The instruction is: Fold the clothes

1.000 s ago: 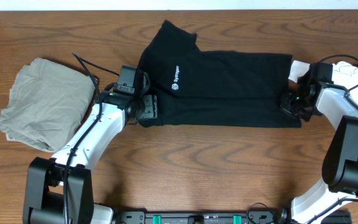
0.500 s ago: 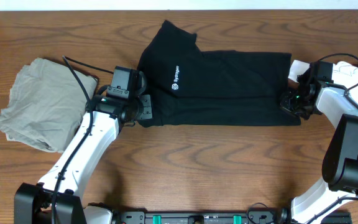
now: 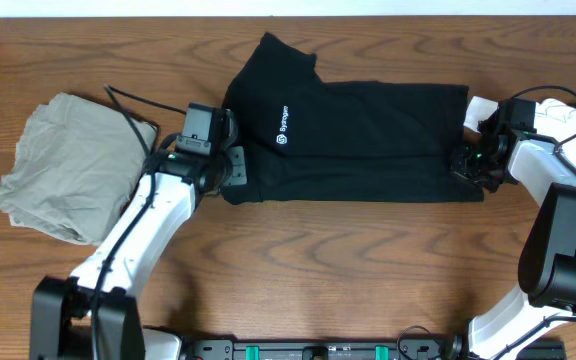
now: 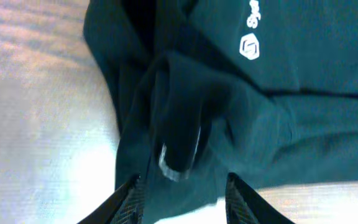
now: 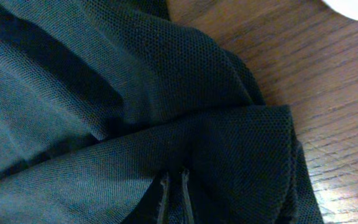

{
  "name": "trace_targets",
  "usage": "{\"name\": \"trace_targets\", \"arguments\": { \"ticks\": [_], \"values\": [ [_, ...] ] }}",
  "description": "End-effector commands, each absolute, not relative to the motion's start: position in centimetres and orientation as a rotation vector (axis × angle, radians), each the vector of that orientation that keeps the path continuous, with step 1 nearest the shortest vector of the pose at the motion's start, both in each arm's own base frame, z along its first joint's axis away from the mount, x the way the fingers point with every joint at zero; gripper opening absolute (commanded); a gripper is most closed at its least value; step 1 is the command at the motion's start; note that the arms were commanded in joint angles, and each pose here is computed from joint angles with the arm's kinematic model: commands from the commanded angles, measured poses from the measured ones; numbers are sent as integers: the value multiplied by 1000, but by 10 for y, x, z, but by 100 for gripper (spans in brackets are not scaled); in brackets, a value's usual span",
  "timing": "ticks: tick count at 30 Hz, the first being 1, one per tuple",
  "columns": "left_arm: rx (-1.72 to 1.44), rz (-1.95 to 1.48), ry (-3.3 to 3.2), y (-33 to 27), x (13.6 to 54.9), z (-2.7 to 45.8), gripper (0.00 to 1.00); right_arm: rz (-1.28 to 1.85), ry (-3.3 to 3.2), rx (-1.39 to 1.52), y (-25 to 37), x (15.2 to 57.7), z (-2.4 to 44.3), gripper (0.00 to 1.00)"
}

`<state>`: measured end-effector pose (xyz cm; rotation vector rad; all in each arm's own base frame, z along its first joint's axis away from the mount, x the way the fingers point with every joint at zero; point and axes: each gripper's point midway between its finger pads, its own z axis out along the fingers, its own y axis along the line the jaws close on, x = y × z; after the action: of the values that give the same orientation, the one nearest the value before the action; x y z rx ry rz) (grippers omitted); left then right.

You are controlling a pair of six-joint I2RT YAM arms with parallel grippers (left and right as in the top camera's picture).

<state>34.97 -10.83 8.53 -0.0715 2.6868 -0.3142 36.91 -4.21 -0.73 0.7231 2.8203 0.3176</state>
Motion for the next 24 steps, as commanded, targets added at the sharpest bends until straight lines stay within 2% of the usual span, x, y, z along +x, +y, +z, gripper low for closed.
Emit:
{"name": "trace_targets", "arguments": {
  "ticks": [1, 4, 6, 10, 14, 19, 24],
  "values": [
    [-78, -284, 2697, -106, 355, 75, 41, 247, 3014, 755, -37, 324, -65, 7],
    [-79, -284, 2701, -107, 358, 68, 28, 247, 3014, 755, -37, 324, -65, 7],
    [-79, -285, 2700, -108, 360, 65, 6, 247, 3014, 755, -37, 324, -65, 7],
    [-59, -365, 2690, -118, 363, 67, 6, 247, 3015, 755, -37, 324, -65, 7],
    [3, -683, 2612, -156, 368, 101, 6, 247, 3016, 755, -37, 323, -65, 6],
    [-61, -749, 2399, -164, 408, 144, 6, 247, 3017, 756, -36, 323, -65, 6],
    [-150, -622, 2213, -151, 456, 154, 7, 248, 3022, 758, -36, 322, -65, 6]
  ]
}}
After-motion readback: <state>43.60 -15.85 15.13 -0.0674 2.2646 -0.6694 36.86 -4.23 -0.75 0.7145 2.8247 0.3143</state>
